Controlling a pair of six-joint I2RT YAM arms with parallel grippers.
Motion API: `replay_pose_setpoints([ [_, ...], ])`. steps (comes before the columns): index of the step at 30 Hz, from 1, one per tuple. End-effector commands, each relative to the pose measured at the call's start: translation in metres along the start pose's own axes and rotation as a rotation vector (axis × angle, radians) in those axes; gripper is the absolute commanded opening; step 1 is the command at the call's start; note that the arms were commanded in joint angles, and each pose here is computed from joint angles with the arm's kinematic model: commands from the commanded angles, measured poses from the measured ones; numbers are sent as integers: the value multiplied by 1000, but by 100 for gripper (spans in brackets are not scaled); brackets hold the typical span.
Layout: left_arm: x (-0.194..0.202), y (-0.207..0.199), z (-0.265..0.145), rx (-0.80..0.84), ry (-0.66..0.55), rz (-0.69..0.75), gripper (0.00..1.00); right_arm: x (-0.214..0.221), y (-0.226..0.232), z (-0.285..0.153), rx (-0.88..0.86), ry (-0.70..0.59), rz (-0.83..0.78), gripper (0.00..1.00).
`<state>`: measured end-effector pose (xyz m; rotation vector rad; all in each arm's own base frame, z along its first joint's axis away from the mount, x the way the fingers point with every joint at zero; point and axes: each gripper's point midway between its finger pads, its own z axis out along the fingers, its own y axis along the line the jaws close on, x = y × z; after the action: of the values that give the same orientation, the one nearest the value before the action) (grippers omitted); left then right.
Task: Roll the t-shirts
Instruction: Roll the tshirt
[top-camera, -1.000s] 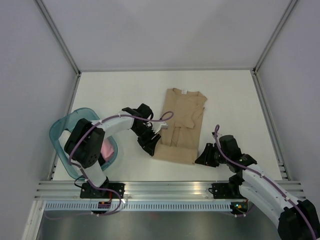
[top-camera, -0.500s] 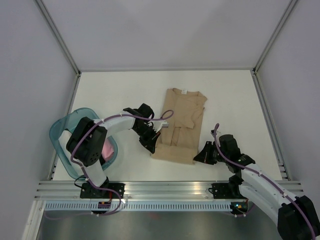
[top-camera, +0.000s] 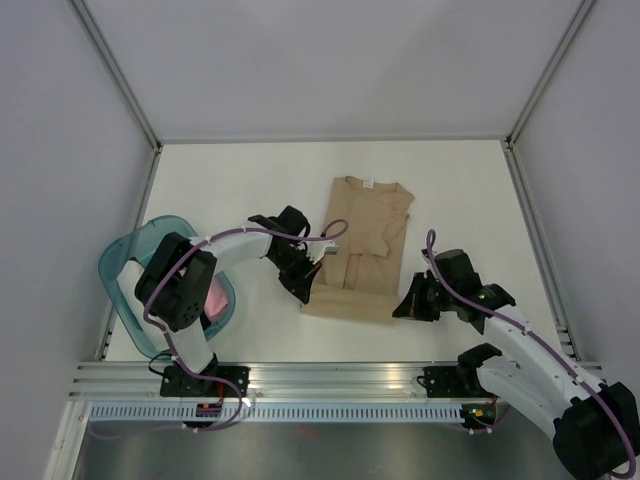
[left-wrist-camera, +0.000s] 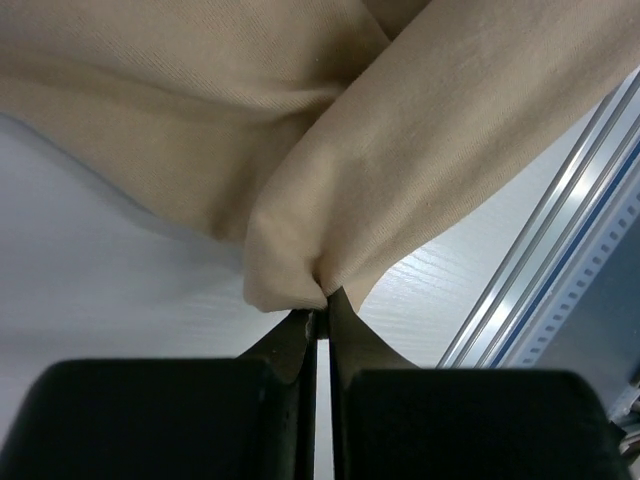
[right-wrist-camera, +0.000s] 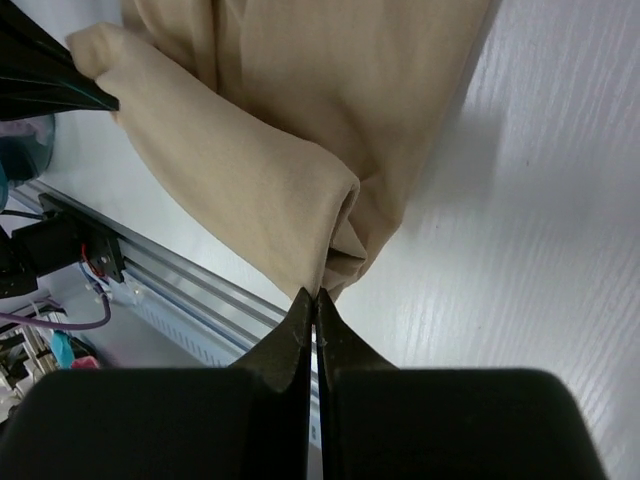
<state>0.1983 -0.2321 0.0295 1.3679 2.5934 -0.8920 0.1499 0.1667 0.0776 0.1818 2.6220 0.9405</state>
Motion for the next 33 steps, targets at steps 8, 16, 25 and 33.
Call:
replay_pose_setpoints([
  [8,-7,11,-4,-52,-17,37,2,-16,-6,-8,95,-15,-66,32],
  [16,-11,1,-6,-10,-41,34,2,-23,1,-12,36,-97,-124,39],
  [25,-20,-7,-18,-8,-84,60,23,-63,57,-17,-108,-211,-263,35],
  [33,-42,-29,-67,-57,-206,297,48,-103,111,-54,-156,-451,-677,44],
])
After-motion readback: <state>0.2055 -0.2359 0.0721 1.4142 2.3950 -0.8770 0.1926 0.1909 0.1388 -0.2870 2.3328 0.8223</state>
